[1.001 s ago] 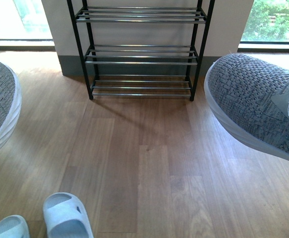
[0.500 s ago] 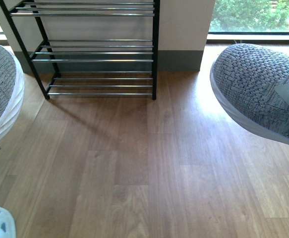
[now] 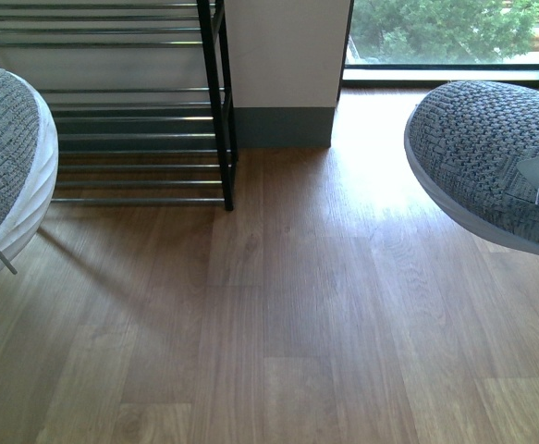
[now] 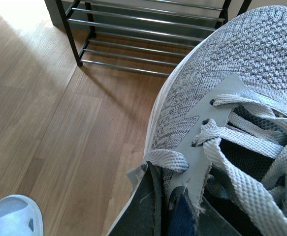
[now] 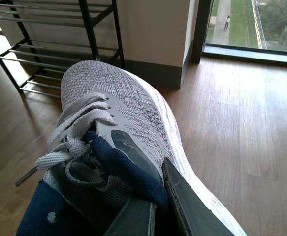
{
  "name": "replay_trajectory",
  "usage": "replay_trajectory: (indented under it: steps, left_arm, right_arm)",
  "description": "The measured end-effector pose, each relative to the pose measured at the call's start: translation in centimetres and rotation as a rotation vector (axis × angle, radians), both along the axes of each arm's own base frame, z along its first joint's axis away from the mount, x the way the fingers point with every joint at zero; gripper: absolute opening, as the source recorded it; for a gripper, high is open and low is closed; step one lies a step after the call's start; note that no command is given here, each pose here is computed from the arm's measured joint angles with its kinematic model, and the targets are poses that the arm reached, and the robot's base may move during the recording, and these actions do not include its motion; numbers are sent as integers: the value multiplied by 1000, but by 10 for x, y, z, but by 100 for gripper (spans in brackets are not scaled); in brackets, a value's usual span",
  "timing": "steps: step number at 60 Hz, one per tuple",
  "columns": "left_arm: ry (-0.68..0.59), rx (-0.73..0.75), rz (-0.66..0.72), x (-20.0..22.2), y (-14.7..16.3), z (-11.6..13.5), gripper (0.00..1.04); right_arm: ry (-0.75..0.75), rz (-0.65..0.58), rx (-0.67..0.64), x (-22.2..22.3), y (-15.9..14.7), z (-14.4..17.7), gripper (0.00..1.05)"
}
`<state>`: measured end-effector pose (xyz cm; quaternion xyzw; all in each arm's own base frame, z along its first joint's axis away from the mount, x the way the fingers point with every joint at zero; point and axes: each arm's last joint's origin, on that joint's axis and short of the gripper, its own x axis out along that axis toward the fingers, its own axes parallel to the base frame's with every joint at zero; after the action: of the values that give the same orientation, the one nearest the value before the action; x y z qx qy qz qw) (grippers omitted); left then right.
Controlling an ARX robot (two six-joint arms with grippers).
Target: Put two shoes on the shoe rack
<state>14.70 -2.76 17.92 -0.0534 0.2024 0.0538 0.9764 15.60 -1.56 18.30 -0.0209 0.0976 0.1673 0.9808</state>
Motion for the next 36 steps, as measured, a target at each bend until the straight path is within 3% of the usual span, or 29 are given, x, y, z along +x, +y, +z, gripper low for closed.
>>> replay_trajectory:
  steps: [36]
  left_arm:
    - [-1,3,7,0,0,0,2]
  right_arm:
    - [1,6,2,0,0,0,1]
